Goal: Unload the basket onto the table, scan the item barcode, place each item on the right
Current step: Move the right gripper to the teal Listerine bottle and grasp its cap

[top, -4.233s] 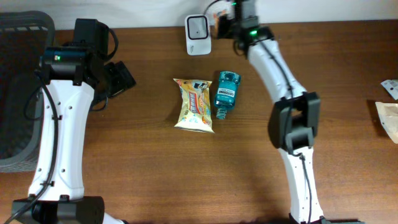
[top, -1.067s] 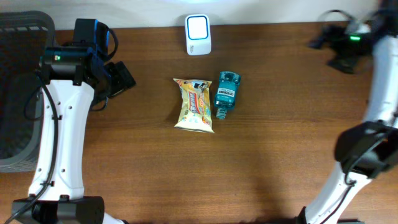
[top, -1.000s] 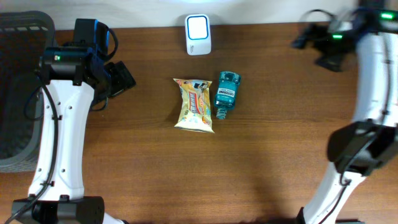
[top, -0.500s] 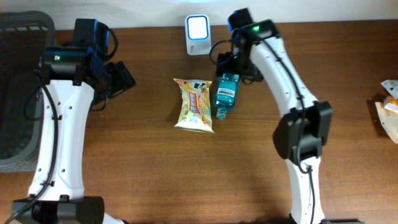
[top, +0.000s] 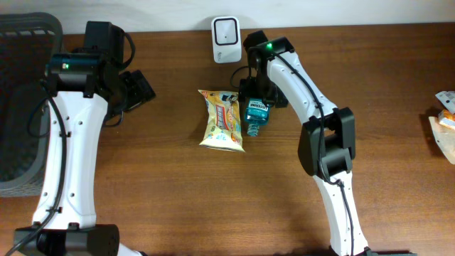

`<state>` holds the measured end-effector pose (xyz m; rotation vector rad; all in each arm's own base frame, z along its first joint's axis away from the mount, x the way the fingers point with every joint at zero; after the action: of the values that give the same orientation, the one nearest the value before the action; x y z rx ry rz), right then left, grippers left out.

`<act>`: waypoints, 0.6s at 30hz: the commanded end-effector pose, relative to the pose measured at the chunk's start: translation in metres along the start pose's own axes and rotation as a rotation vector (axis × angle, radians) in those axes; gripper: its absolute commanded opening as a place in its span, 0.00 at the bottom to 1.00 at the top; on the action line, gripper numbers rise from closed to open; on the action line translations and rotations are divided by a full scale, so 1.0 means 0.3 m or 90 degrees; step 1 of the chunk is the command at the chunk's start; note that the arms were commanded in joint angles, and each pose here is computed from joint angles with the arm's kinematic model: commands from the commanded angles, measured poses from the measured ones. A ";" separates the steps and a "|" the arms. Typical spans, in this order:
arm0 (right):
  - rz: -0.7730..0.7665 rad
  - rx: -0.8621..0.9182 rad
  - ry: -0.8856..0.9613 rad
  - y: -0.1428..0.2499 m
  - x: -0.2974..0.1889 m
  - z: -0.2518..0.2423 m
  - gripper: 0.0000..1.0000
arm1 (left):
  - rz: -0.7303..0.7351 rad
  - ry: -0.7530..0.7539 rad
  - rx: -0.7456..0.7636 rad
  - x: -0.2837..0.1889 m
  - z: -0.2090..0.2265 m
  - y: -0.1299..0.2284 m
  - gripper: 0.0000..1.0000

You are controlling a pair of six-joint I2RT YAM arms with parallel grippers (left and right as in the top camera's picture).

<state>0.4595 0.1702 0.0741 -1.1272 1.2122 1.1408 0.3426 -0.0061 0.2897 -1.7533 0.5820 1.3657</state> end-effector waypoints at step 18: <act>-0.017 0.006 0.053 -0.037 0.115 -0.021 0.80 | -0.003 0.002 -0.007 -0.007 0.001 0.000 0.99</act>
<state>0.4730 0.1677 0.0617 -1.1733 1.2002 1.0815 0.3426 -0.0061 0.2896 -1.7530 0.5822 1.3661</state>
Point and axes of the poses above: each gripper's point midway between its finger pads, its own x axis out along the fingers, its own z axis along the line the jaws close on, y = z × x, the point moved 4 cm from there along -x, back along the fingers, and after that the axes turned 3 degrees about -x, right-handed, at the moved point
